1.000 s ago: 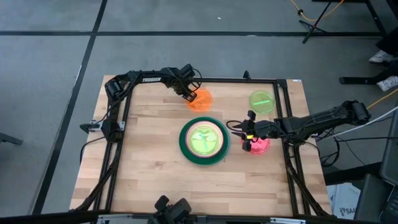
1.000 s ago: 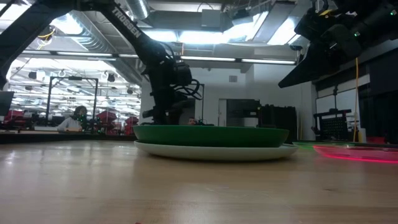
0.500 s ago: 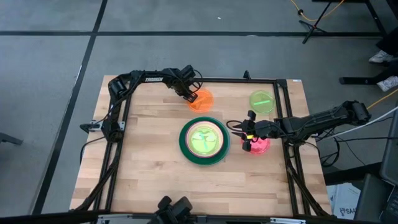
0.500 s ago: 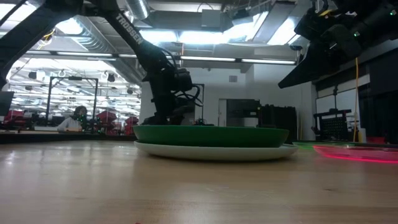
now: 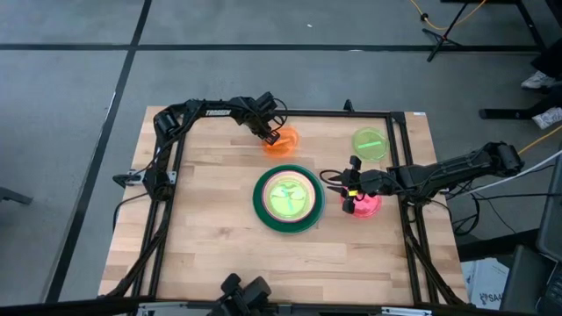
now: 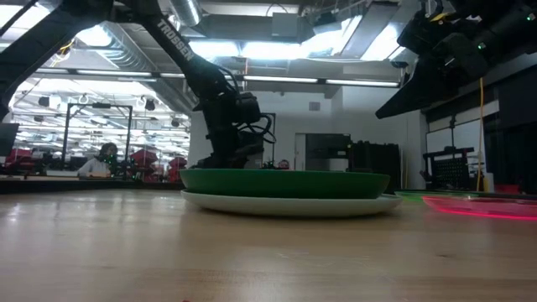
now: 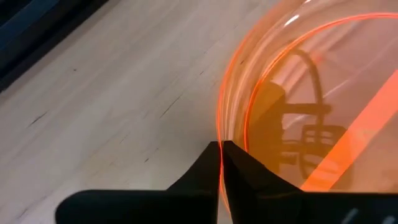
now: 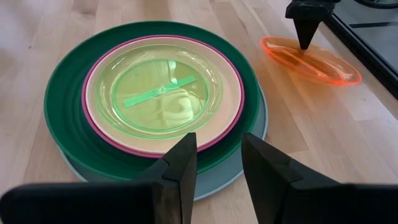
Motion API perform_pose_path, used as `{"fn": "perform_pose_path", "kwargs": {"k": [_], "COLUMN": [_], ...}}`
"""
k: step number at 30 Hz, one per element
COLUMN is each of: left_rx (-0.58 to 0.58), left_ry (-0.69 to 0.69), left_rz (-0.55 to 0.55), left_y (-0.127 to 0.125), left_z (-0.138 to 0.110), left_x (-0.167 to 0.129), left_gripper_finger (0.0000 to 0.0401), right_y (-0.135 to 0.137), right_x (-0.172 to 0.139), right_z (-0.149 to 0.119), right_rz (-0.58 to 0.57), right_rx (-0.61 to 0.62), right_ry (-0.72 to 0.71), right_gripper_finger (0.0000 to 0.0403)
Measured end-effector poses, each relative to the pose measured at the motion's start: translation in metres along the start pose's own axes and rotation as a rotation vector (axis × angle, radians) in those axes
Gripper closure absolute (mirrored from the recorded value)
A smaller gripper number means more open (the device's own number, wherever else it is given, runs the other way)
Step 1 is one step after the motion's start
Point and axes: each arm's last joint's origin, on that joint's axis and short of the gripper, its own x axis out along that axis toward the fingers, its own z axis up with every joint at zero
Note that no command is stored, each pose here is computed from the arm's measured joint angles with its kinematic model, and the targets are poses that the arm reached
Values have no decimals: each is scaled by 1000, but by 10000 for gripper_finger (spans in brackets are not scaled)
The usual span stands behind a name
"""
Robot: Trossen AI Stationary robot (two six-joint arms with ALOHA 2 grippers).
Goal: Stack plastic plates
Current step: Stack the orange plate on top of the bottom light green plate
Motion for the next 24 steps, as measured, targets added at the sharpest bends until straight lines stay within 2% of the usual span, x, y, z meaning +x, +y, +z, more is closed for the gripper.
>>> {"fn": "perform_pose_path", "kwargs": {"k": [10,24], "left_rx": [0,26], "left_ry": [-8,-183], "left_rz": [8,5], "left_y": [5,1], "left_z": [1,7], "left_x": [-7,-89], "left_gripper_finger": [399,401], "right_y": [0,0], "right_x": [0,0], "right_z": [0,0], "right_rz": [0,0], "right_rx": [0,-1], "right_ry": [0,1], "right_gripper_finger": [285,285]}}
